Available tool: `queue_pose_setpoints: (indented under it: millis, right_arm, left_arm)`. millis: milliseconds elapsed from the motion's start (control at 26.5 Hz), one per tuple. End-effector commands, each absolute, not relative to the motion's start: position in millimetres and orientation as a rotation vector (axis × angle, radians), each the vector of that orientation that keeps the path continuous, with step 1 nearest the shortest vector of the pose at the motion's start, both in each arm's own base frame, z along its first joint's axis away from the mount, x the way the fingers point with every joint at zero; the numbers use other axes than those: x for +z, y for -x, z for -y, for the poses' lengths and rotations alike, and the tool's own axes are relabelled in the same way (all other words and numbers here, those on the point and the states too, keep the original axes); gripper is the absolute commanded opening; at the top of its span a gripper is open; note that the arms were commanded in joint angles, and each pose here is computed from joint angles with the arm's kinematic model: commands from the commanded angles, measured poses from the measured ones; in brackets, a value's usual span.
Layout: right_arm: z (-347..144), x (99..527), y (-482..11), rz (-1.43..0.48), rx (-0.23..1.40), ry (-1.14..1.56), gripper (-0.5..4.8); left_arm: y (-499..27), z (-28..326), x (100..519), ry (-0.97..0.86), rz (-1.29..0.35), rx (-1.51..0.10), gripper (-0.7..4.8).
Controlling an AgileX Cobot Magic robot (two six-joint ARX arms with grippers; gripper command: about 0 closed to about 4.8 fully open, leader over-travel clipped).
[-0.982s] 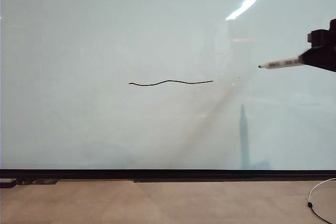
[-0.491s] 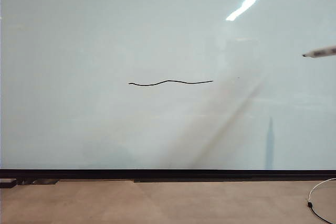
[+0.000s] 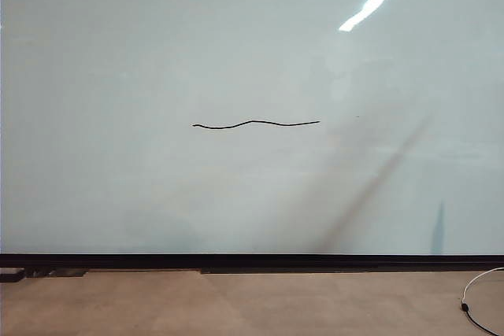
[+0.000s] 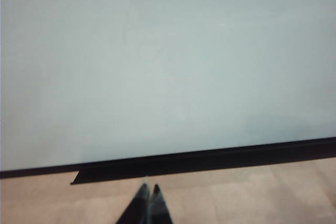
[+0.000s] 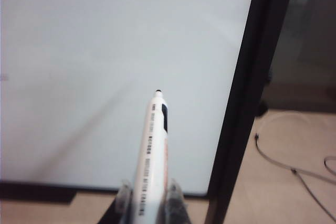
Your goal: Pick up the pen on the shelf to the right of the whiteboard and draw a straight line.
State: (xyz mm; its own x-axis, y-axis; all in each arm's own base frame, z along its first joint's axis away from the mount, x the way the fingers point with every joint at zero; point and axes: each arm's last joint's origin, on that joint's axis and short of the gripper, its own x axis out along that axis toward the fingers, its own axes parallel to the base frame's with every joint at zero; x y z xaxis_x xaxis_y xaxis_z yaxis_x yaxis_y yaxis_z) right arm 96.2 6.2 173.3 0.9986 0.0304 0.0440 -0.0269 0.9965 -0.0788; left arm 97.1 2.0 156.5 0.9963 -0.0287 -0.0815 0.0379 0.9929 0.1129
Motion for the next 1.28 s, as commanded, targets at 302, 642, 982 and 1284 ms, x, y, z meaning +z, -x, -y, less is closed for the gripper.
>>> queue_pose_setpoints:
  millis: [302,642,982,1284]
  right_arm:
    - [-1.8,171.1,-96.7,0.043,0.029,0.079,-0.04]
    - [-1.3,175.5,-96.5,0.088,0.005,0.078,-0.01]
    - [-1.5,175.3,-96.5,0.086,0.008,0.078,-0.01]
    - [-1.5,175.3,-96.5,0.086,0.009,0.078,-0.01]
  left_arm:
    - [-97.0,-1.9,158.0,-0.116,-0.074,-0.035,-0.05]
    - [-97.0,-1.9,157.9,-0.116,-0.074,-0.035,-0.05]
    - [-96.9,-1.9,158.0,-0.116,-0.073,-0.035,-0.05]
    - [-96.9,-1.9,158.1,-0.116,-0.072,-0.035,-0.05]
